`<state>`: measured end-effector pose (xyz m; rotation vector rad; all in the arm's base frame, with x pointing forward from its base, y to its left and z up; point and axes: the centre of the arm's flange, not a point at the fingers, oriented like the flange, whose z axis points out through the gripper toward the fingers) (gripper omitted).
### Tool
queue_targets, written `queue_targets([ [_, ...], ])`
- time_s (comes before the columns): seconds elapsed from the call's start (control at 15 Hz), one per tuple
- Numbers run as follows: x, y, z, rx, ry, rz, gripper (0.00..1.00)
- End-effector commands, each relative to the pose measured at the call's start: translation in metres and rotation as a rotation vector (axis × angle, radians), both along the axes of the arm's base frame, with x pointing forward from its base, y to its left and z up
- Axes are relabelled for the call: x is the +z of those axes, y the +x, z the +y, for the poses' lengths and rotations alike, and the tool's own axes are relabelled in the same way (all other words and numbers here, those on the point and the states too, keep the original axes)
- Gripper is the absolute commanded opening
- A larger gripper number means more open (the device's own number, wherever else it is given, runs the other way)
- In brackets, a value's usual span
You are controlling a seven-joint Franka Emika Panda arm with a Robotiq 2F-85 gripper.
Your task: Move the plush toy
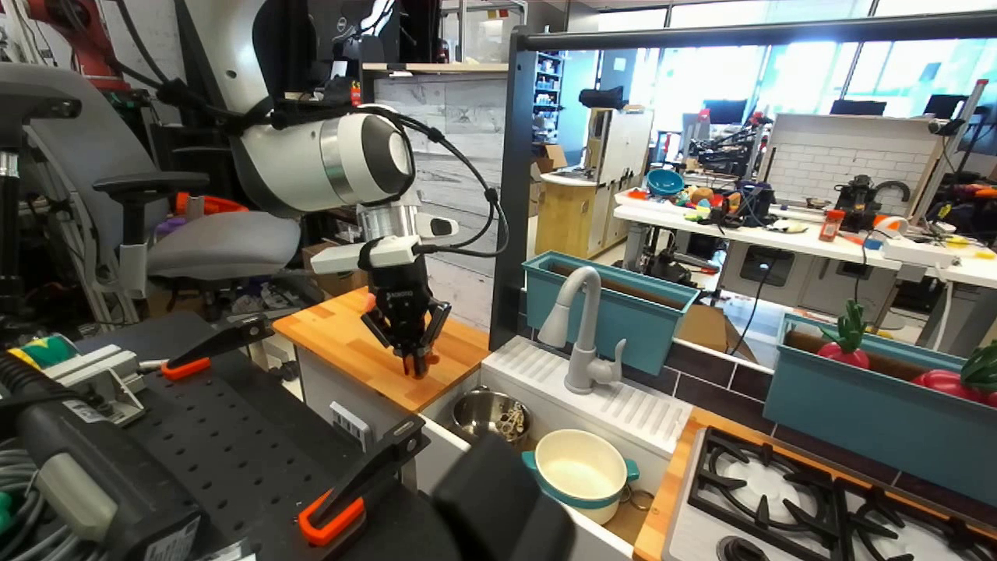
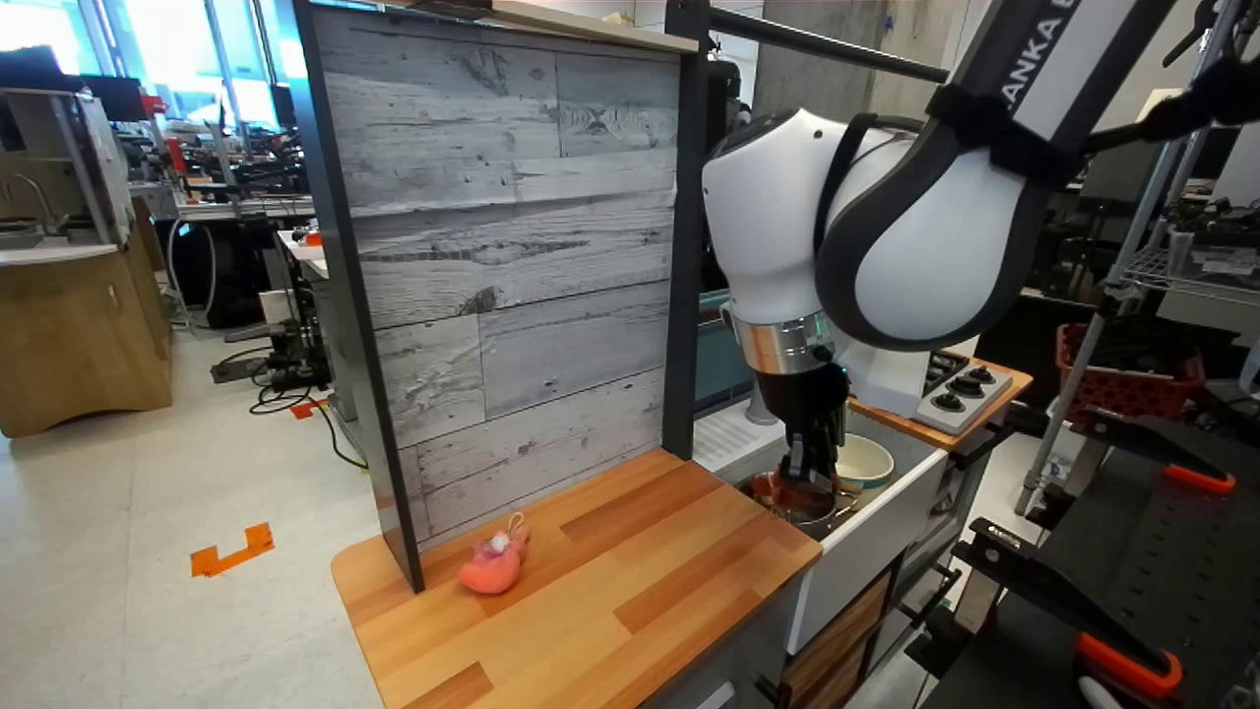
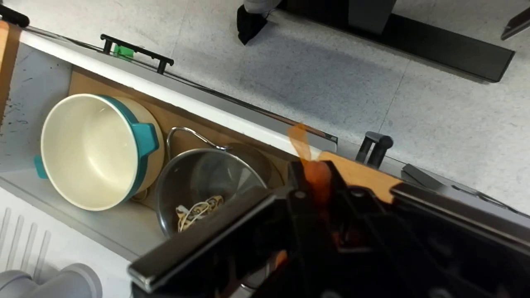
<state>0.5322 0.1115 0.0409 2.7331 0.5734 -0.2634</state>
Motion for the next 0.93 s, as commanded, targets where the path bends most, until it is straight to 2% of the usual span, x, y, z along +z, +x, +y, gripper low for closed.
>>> queue_targets([
  [0.0,-0.023,0.01,-0.006,-0.012,-0.019,-0.027,0.03],
  [0.6,-0.047,0.024,0.008,0.016,0.018,-0.054,0.03],
  [0.73,-0.055,0.023,0.007,0.017,0.014,-0.046,0.15],
  [0.8,-0.058,0.022,0.008,0.018,0.013,-0.042,0.4],
  [0.87,-0.059,0.023,0.009,0.022,0.015,-0.043,0.4],
])
